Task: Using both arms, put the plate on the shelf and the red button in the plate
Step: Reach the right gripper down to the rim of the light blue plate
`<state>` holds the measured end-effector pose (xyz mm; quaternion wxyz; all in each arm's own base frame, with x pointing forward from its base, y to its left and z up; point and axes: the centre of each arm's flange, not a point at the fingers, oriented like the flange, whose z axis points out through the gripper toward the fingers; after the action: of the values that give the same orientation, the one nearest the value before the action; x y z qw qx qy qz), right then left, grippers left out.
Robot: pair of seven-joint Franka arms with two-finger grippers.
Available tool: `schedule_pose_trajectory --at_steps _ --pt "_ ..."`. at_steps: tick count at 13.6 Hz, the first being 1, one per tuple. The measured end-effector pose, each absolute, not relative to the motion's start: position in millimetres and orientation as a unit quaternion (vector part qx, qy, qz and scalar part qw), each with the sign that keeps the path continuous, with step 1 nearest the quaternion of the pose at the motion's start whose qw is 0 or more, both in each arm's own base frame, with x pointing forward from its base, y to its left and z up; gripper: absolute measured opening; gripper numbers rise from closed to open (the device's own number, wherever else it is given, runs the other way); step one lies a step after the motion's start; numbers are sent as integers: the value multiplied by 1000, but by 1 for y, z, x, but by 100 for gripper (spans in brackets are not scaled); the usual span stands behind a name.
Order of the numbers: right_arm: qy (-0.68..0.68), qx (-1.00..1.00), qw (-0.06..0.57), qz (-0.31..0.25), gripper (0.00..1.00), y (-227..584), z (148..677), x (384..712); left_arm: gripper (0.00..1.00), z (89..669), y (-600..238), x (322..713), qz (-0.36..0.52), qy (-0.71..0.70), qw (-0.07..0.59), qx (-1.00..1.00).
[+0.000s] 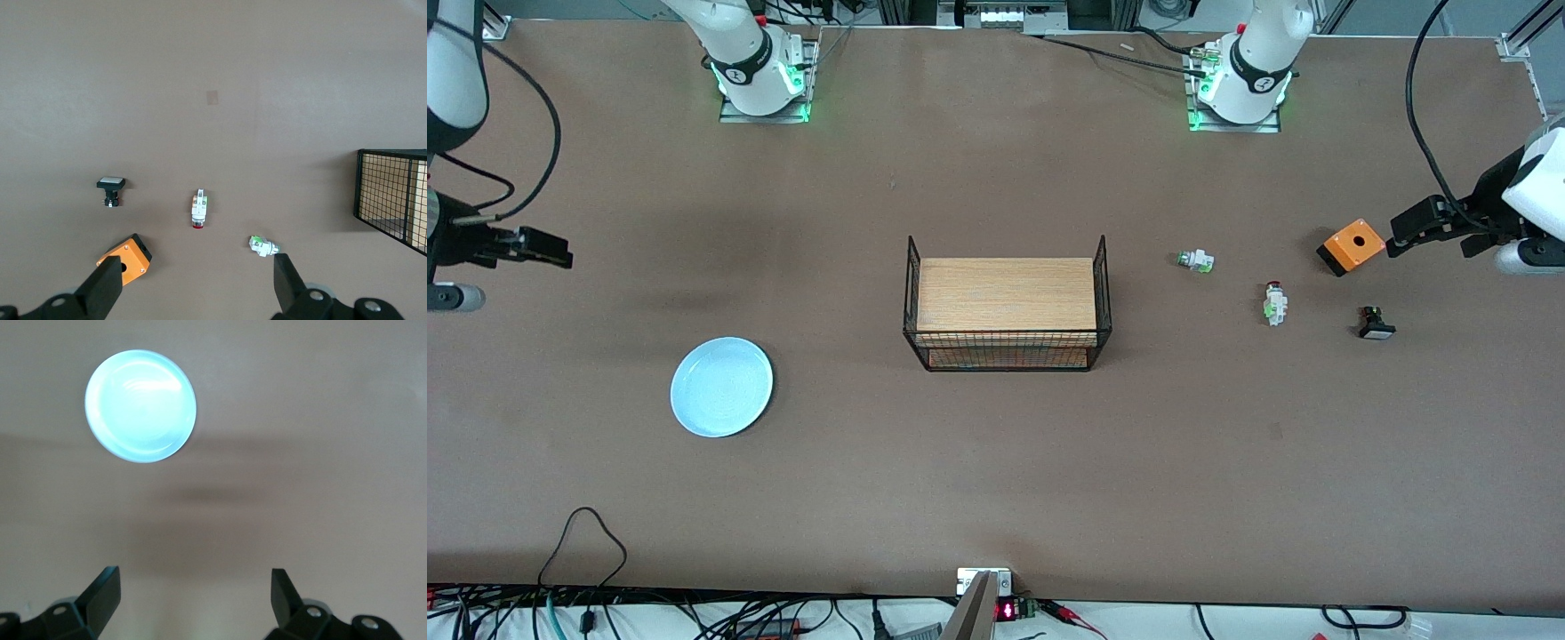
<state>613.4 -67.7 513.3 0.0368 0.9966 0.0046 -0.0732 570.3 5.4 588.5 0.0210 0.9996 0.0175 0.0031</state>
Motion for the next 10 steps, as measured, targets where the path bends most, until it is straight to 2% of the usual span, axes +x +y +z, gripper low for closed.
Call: schedule_pose_trajectory --at_steps 7,10 --pt "-18 996 43 -73 100 -79 383 666 100 588 6 570 2 18 21 1000" --pt "-31 997 16 -62 100 -76 327 682 100 586 10 571 1 15 -3 1000"
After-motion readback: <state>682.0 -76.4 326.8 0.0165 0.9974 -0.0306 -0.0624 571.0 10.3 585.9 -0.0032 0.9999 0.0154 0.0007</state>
